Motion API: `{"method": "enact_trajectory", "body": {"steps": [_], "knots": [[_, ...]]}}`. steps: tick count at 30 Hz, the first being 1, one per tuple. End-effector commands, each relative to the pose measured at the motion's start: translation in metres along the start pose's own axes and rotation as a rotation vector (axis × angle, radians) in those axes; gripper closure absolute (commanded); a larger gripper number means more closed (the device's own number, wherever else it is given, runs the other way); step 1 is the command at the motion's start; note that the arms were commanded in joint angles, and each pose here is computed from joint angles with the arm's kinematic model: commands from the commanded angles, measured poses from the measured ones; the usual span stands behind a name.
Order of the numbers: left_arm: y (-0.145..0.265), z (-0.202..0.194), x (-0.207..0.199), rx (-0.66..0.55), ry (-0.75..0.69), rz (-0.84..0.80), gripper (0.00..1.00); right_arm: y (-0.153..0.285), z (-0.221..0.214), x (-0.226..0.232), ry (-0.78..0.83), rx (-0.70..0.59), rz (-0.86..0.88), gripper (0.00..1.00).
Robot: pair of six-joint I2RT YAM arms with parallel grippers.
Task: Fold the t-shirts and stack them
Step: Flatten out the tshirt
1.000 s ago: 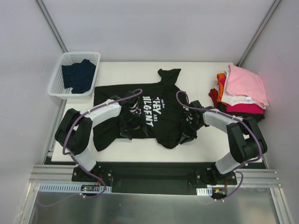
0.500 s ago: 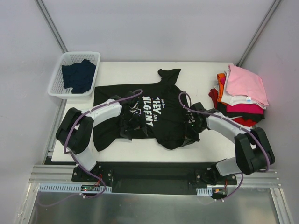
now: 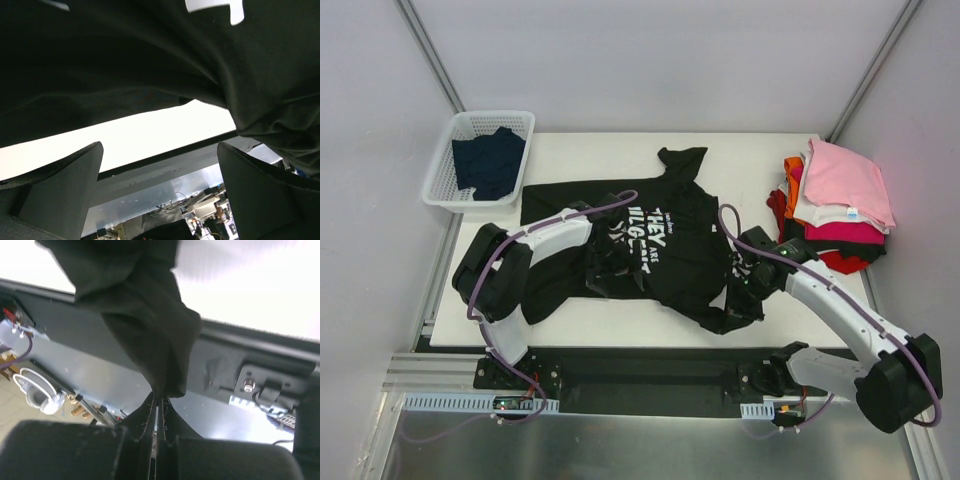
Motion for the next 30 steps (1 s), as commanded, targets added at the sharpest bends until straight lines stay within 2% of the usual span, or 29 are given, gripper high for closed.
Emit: {"method": "enact_trajectory", "body": {"steps": [1, 12, 16, 19, 24, 25, 30], "knots": [[0.006, -0.002, -0.006, -0.014, -0.033, 0.002, 0.01, 0.024, -0.032, -0.004, -0.045, 0.047, -0.031, 0.99], [0.002, -0.010, -0.002, -0.009, -0.040, 0.018, 0.01, 0.041, -0.074, -0.016, -0.044, 0.121, 0.015, 0.97], [0.002, -0.009, -0.006, -0.010, -0.051, 0.011, 0.01, 0.036, -0.089, -0.027, -0.055, 0.161, 0.023, 0.68], [0.001, -0.009, -0.006, -0.006, -0.054, 0.013, 0.01, 0.028, -0.095, -0.039, -0.072, 0.165, 0.013, 0.59], [-0.002, -0.013, -0.003, 0.000, -0.057, 0.025, 0.01, 0.021, -0.074, -0.041, 0.000, 0.083, -0.063, 0.57], [-0.002, -0.014, -0.002, -0.002, -0.058, 0.030, 0.01, 0.016, -0.065, -0.037, -0.007, 0.102, -0.100, 0.57], [0.009, -0.011, -0.004, -0.061, -0.081, 0.034, 0.01, -0.002, -0.015, -0.005, 0.059, 0.014, -0.087, 0.61]]}}
Point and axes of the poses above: each gripper's point midway between its finger pads, its own y axis back along the fingers, its own x axis along the line the jaws close on, z = x × y, the point moved 6 cm from there along y, back along the fingers, and after that the axes turned 5 degrees about -y, right-handed, at the moved point
